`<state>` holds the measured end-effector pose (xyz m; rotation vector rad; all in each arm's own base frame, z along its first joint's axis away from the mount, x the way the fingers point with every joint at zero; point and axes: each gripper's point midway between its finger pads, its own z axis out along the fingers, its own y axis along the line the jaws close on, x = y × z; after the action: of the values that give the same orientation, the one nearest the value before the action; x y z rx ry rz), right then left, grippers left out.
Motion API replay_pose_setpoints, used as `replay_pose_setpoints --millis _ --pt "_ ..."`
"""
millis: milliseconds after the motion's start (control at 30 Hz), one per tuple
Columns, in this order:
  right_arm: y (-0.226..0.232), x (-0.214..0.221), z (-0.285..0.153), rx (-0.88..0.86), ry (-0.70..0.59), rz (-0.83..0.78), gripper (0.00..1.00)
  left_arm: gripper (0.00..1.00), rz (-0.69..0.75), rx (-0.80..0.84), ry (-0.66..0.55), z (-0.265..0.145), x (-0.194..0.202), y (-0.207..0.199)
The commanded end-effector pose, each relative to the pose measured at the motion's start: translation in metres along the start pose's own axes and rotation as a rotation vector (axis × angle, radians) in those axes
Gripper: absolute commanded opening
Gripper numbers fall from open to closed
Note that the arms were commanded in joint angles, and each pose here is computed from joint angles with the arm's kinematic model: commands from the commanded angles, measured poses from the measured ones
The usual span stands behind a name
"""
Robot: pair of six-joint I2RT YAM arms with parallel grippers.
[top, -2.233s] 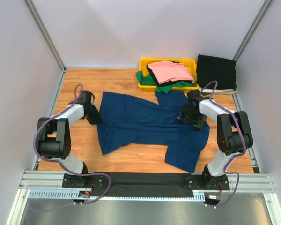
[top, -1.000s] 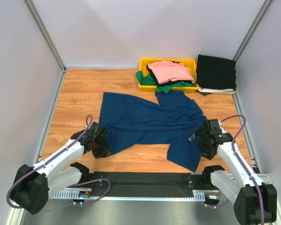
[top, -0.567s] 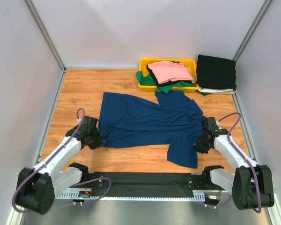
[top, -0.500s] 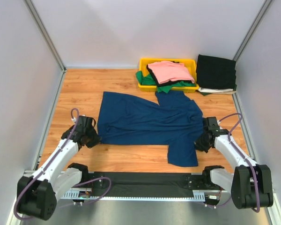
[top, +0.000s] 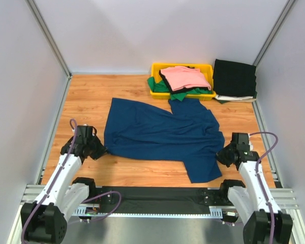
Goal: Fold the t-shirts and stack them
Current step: Flatten the tshirt out
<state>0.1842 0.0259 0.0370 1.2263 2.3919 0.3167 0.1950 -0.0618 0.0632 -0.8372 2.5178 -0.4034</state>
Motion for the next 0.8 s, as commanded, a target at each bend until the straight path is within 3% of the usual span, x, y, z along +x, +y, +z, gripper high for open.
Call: replay_pose_setpoints --millis 0,167,433,767 --pt "0.029 -0.009 -0.042 -0.12 -0.026 0.013 0.0 0.0 0.037 0.079 -0.025 -0.028 -0.011 -0.021" --pt "0.059 -0.03 -0.113 -0.25 -0.133 -0.016 0.0 0.0 0.068 0.138 -0.098 -0.068 -0.03 -0.042" --pt "0.047 -0.019 -0.182 -0.315 -0.205 -0.037 0.0 0.0 0.103 0.169 -0.136 -0.11 -0.025 -0.041" --pt "0.012 0.013 -0.203 -0.324 -0.196 -0.028 0.0 0.0 0.098 0.191 -0.143 -0.136 -0.001 -0.024"
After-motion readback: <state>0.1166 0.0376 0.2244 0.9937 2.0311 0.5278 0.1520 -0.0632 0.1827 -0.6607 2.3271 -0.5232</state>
